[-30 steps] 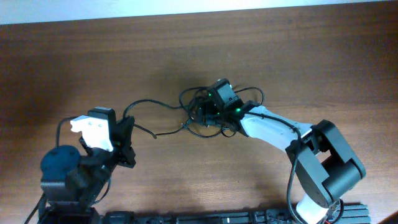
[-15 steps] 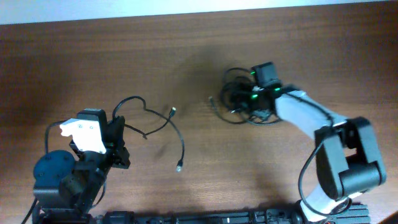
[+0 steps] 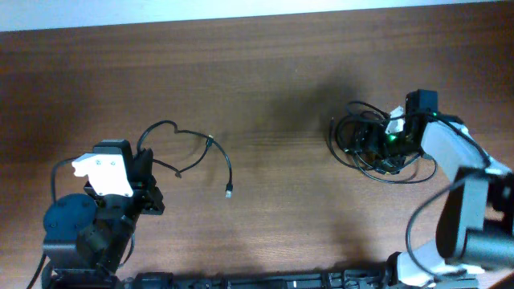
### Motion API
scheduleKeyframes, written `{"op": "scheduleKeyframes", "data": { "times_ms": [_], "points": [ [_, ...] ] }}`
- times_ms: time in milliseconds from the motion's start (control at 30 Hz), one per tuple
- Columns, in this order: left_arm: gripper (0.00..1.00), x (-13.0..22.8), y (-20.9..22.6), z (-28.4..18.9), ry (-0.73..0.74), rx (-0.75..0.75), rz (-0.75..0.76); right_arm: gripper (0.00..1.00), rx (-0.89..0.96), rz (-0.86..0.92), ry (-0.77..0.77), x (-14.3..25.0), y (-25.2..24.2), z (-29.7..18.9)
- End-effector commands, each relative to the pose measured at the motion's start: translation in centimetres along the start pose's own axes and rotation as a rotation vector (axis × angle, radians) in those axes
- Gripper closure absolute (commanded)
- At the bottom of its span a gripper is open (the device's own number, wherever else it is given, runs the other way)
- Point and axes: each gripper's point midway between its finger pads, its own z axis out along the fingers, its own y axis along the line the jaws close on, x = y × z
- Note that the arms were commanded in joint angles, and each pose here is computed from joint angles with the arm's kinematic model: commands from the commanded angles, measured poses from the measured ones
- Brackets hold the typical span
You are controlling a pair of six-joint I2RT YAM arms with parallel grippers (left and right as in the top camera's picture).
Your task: Untangle cables
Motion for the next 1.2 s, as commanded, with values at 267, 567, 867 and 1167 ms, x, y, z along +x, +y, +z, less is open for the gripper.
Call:
{"op": "scheduleKeyframes", "data": {
  "times_ms": [267,567,867,1167],
  "points": [
    [1.0,-4.6,6.1,0.4,-0.164,-0.358,-0.021,0.13,-0.141,-0.26,-0.42,1.7,6.8,-13.9],
    [1.0,-14.7,12.5,0.6,-0.558,-0.813,-0.014,0.13,-0.25,-0.44,-0.355,5.0,9.8,-14.1],
    [1.0,-5.3,29.8,13.5,-0.243,-0.874,-0.12,0.13,-0.292,-0.598,-0.257,8.7,13.2,-12.3],
    [0.01,9.5,33.2,18.9,0.134,-0.878,-0.395,0.01,-0.239,-0.696,-0.175,10.7,14.5,-9.4]
  ]
}}
